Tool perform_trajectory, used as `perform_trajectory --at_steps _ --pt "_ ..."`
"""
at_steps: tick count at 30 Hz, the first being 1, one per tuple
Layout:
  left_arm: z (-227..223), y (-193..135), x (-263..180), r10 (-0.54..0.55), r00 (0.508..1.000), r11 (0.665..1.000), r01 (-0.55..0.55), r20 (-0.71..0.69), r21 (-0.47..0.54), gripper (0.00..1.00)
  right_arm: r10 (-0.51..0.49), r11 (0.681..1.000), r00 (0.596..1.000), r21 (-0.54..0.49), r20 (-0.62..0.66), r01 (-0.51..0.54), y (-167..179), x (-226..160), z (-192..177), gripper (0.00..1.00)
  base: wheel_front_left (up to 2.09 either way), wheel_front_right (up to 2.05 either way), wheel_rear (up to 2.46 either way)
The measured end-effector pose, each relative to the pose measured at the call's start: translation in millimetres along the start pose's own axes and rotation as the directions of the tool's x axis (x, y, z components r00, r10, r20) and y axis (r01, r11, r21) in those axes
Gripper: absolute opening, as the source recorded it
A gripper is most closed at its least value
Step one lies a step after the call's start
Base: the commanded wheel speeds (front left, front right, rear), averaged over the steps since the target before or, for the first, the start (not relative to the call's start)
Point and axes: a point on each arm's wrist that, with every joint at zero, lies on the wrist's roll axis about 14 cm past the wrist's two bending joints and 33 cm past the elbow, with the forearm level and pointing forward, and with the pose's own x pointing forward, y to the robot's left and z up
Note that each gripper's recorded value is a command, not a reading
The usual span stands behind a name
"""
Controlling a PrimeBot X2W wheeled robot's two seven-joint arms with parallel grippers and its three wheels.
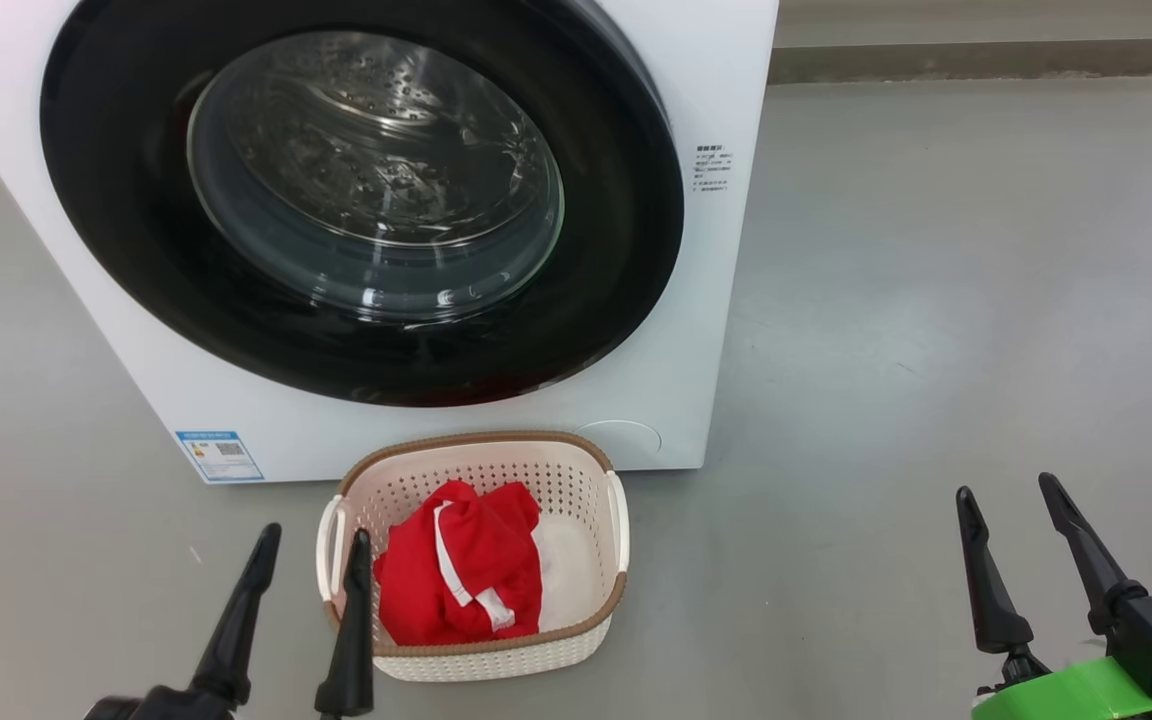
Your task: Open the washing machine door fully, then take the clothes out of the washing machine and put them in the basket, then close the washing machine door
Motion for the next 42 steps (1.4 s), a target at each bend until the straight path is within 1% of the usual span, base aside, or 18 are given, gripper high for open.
perform_trajectory --at_steps 13,21,22,28,35,42 --pt "-4 3 -4 0.009 1.000 1.000 -0.009 -0.013 0.008 1.00 0.000 1.000 1.000 -0.004 0.012 0.001 0 -3 4 1.00 0.00 0.00 0.00" --pt "-3 4 -5 0.008 1.000 0.999 -0.007 -0.015 0.035 1.00 0.005 1.000 1.000 -0.001 0.012 -0.005 1 -2 4 1.00 0.00 0.00 0.00" --pt "-8 4 -6 0.009 1.000 0.999 -0.008 -0.029 0.033 0.00 0.005 1.000 1.000 0.003 -0.001 -0.005 2 -3 0 0.00 0.00 0.00 0.00" --pt "-28 4 -12 0.013 0.995 1.000 -0.011 -0.099 0.026 0.00 -0.002 1.000 0.998 0.029 -0.070 0.004 5 -8 -22 0.00 0.00 0.00 0.00" --pt "-35 8 -17 0.035 0.991 0.998 -0.042 -0.126 -0.050 0.00 -0.022 0.994 0.996 0.101 -0.088 0.030 2 -9 -26 0.00 0.00 0.00 0.00" --pt "-42 12 -18 0.055 0.986 0.988 -0.077 -0.159 -0.132 0.00 -0.040 0.982 0.993 0.179 -0.113 0.060 0 -10 -31 0.00 0.00 0.00 0.00"
